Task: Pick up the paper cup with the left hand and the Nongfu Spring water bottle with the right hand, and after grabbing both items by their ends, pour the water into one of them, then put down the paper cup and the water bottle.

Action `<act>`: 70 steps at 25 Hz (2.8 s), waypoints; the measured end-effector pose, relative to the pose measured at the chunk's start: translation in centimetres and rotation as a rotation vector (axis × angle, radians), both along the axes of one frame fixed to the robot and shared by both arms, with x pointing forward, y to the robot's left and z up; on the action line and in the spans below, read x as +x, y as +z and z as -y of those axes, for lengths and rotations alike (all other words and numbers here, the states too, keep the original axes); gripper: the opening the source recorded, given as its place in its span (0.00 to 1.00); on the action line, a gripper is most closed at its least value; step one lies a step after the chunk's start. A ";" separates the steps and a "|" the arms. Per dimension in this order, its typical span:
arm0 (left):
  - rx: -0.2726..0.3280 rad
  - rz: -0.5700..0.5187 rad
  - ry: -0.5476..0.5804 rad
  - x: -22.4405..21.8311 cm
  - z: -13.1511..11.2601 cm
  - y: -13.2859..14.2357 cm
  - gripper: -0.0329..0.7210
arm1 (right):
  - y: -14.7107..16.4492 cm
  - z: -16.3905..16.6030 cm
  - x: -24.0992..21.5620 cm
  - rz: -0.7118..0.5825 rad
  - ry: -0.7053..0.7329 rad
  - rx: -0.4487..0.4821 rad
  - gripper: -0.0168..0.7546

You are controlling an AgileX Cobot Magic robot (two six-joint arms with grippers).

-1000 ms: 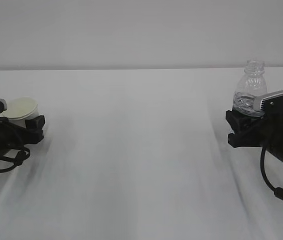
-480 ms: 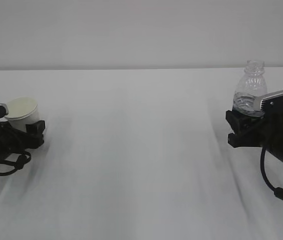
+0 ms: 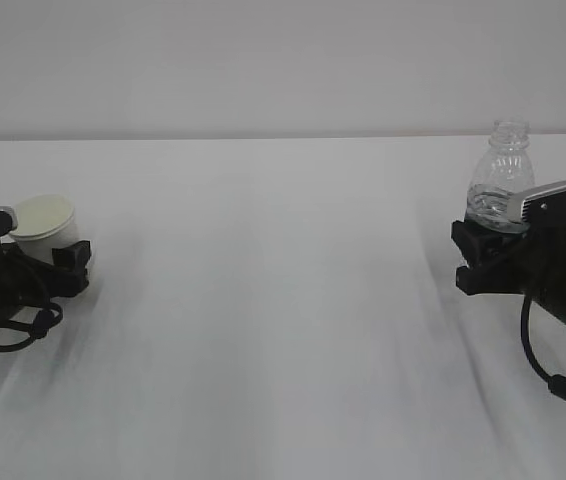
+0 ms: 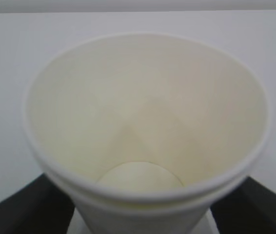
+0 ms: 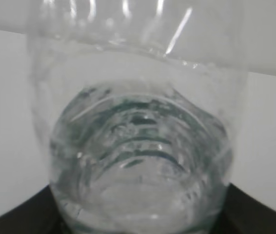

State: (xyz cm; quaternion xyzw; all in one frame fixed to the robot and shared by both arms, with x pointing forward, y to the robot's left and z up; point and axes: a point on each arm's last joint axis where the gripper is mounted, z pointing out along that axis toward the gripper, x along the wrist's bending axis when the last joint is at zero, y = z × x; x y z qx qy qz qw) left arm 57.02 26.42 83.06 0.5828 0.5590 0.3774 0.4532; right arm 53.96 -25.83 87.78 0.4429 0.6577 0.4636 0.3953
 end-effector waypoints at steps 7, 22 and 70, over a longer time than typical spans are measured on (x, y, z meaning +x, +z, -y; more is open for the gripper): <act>0.000 0.002 0.000 0.0 0.0 0.0 0.67 | 0.0 0.0 0.0 0.000 0.000 0.000 0.55; 0.017 0.022 -0.162 -0.1 1.3 0.6 0.64 | 0.0 0.0 0.0 0.000 0.000 0.000 0.55; -0.130 0.027 -1.205 -2.7 14.7 5.7 0.61 | 0.0 -0.4 -0.1 0.011 0.060 -0.044 0.55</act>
